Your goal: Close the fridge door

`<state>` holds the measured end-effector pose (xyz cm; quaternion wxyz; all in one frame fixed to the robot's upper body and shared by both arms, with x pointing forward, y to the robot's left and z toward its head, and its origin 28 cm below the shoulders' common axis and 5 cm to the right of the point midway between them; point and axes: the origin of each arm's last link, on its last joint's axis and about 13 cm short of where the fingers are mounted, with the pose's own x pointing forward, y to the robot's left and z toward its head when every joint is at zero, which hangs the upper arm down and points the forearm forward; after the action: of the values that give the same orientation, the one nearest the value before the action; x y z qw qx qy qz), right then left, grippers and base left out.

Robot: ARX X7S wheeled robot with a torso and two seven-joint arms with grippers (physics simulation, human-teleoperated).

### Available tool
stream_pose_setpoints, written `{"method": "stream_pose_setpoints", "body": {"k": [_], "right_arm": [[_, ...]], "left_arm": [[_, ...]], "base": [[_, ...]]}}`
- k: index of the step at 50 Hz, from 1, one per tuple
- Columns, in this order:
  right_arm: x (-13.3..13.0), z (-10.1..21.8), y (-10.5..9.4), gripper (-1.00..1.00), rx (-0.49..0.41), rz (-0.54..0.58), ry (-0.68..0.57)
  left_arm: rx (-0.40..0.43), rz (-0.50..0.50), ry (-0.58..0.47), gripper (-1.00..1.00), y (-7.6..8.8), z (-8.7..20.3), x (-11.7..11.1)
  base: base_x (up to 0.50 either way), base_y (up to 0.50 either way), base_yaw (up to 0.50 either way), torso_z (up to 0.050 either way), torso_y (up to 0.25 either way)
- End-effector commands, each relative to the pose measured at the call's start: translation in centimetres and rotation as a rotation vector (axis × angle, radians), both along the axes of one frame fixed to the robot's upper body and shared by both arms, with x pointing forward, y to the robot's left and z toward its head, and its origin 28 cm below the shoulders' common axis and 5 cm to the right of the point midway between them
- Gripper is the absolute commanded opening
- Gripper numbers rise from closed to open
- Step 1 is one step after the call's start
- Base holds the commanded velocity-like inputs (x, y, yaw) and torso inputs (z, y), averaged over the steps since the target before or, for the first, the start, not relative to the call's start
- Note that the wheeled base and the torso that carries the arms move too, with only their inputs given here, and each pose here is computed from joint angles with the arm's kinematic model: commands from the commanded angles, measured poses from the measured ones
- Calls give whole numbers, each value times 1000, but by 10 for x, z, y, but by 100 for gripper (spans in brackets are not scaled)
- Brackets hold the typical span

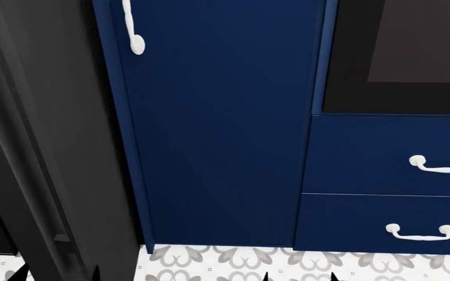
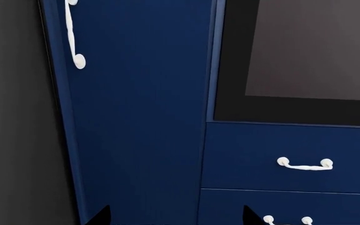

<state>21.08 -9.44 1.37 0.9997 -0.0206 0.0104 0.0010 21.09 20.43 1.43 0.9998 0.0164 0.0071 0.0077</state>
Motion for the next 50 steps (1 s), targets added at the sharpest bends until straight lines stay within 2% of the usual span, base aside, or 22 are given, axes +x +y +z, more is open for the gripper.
{"method": "stream_pose_setpoints", "body": {"k": [1, 18, 32, 50], "right_arm": [[1, -1, 1, 100, -15, 0, 13], [0, 0, 1, 100, -10, -6, 23], [1, -1, 0, 100, -16, -7, 19], [1, 0, 0, 100, -23, -6, 21]], "left_arm": [[4, 0, 3, 100, 0, -1, 0], [-4, 3, -1, 100, 1, 1, -1], [-3, 4, -3, 100, 0, 2, -1], [-4, 4, -4, 100, 0, 2, -1]], "base": [[348, 0, 0, 0, 0], [500, -22, 0, 0, 0], [483, -226, 0, 0, 0], [500, -82, 0, 0, 0]]}}
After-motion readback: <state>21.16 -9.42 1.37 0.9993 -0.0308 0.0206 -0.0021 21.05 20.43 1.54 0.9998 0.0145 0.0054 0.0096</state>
